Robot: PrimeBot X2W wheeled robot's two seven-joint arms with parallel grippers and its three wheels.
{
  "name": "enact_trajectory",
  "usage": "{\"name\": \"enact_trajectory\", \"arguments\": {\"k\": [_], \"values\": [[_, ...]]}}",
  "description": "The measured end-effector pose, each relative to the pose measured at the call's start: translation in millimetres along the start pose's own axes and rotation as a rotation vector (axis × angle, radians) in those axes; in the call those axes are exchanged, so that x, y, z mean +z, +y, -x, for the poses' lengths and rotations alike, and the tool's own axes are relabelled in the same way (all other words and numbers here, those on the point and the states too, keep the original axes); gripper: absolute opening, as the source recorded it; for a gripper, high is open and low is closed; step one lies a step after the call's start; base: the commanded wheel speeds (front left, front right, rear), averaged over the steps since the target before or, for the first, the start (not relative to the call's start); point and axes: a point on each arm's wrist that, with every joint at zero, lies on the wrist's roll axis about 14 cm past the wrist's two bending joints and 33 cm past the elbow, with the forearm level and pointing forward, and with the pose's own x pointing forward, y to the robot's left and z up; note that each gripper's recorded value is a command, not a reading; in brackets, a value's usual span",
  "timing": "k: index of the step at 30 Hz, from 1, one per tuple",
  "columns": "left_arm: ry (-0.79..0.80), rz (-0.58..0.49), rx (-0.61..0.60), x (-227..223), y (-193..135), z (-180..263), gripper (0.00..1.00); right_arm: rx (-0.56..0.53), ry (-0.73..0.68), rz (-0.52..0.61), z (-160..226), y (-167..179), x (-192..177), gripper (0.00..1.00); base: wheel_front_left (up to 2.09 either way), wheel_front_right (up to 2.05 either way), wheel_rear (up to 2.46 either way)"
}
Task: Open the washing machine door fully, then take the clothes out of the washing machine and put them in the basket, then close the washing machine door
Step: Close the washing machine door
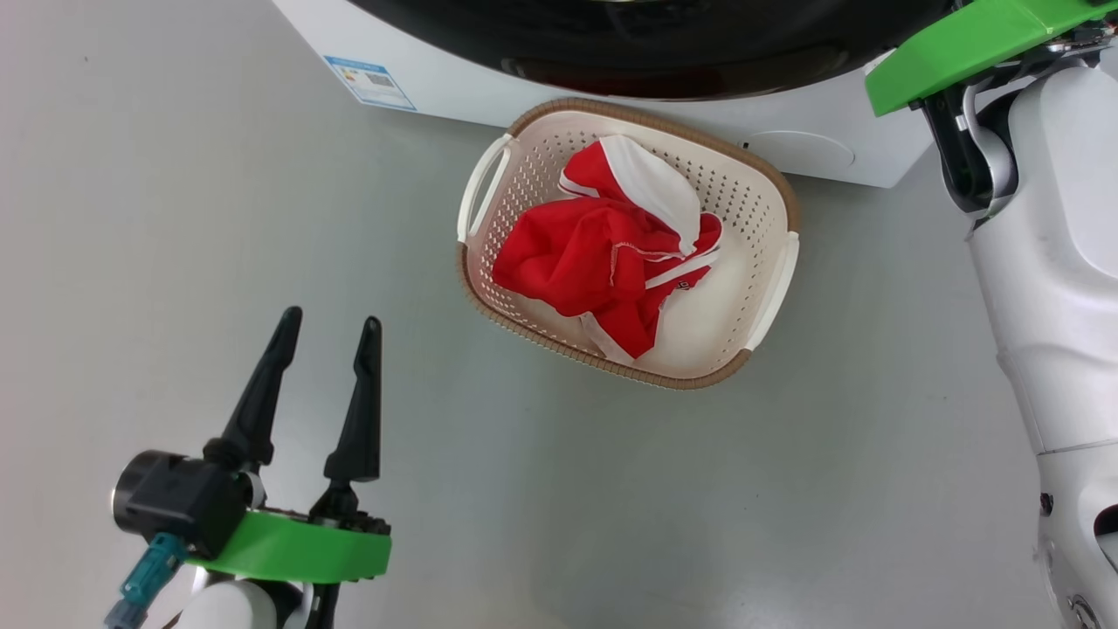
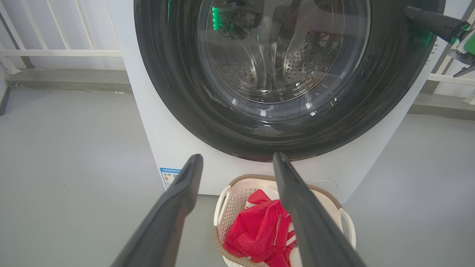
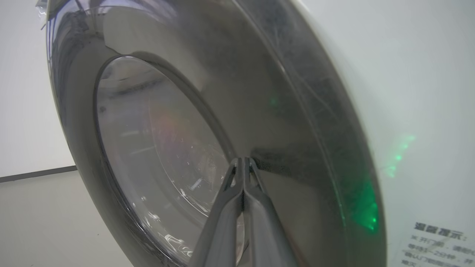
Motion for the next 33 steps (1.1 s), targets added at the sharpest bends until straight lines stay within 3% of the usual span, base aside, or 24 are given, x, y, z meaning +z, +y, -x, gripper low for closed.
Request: {"name": "enact_trajectory", "arguments": {"k": [9, 10, 15, 17, 18, 33], "values": [[-0.001, -0.007, -0.015, 0, -5, -1, 1.0, 0.001, -0.018, 0.012, 4, 2, 13, 0.0, 0.0, 0.0, 0.0], [-0.003, -0.005, -0.018, 1, -6, -1, 1.0, -0.001, -0.021, 0.013, 6, 2, 14, 0.05, 0.0, 0.0, 0.0], [-0.012, 0.034, -0.024, 3, -10, -2, 1.0, -0.015, -0.019, 0.017, 19, -1, 16, 0.44, 0.0, 0.0, 0.0], [-0.015, 0.043, -0.032, 4, -13, -3, 1.0, -0.019, -0.005, 0.015, 29, 0, 13, 0.91, 0.0, 0.0, 0.0], [-0.016, 0.046, -0.038, 4, -15, -3, 1.0, -0.018, 0.002, 0.013, 34, 1, 11, 1.0, 0.0, 0.0, 0.0], [-0.013, 0.12, -0.147, 4, -57, -12, 1.0, -0.167, 0.025, 0.073, 129, -34, 28, 1.0, 0.0, 0.0, 0.0]]}}
